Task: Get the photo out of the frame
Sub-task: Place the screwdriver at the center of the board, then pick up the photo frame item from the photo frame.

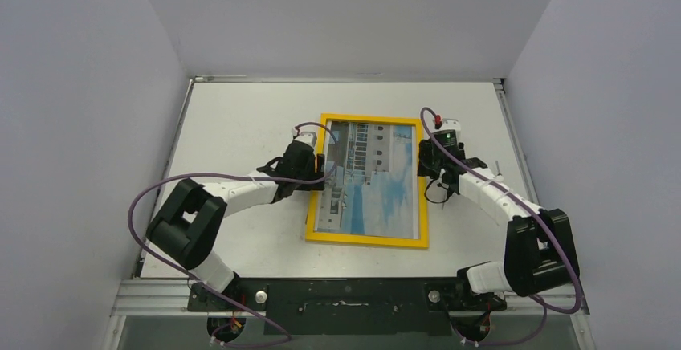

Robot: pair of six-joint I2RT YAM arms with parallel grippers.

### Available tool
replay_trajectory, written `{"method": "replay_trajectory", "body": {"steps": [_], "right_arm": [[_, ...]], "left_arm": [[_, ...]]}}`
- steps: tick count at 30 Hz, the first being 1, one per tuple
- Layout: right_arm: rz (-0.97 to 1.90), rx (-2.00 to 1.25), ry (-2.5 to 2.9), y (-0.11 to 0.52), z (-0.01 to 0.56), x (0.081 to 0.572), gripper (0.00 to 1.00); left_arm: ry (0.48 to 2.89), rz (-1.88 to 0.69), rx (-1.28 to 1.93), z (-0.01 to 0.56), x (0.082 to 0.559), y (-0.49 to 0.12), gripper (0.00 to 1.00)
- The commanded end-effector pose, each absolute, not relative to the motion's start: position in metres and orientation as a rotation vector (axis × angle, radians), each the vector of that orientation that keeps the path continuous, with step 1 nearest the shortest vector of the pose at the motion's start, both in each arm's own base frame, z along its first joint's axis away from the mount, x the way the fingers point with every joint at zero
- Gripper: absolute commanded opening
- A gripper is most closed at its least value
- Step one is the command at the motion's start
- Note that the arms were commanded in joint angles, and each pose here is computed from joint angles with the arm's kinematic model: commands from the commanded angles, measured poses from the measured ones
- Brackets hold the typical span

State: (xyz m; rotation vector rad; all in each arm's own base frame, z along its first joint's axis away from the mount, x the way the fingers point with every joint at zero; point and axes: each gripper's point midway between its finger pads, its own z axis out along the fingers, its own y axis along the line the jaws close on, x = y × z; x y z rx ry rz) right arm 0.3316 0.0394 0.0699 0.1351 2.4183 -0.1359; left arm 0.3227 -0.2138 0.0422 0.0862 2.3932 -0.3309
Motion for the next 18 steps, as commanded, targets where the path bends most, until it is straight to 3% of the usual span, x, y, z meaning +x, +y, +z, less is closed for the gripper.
{"method": "replay_trajectory", "body": {"steps": [1, 18], "right_arm": [[0.08, 0.008, 2.359, 0.087, 0.089, 0.347, 0.59], [0.083, 0.087, 2.45, 0.087, 0.042, 0.354, 0.46]], "left_arm": [[2.36, -0.345, 0.119, 0.052, 0.338, -0.229, 0.6], [2.384, -0.238, 0.174, 0.039, 0.335, -0.232, 0.45]]}}
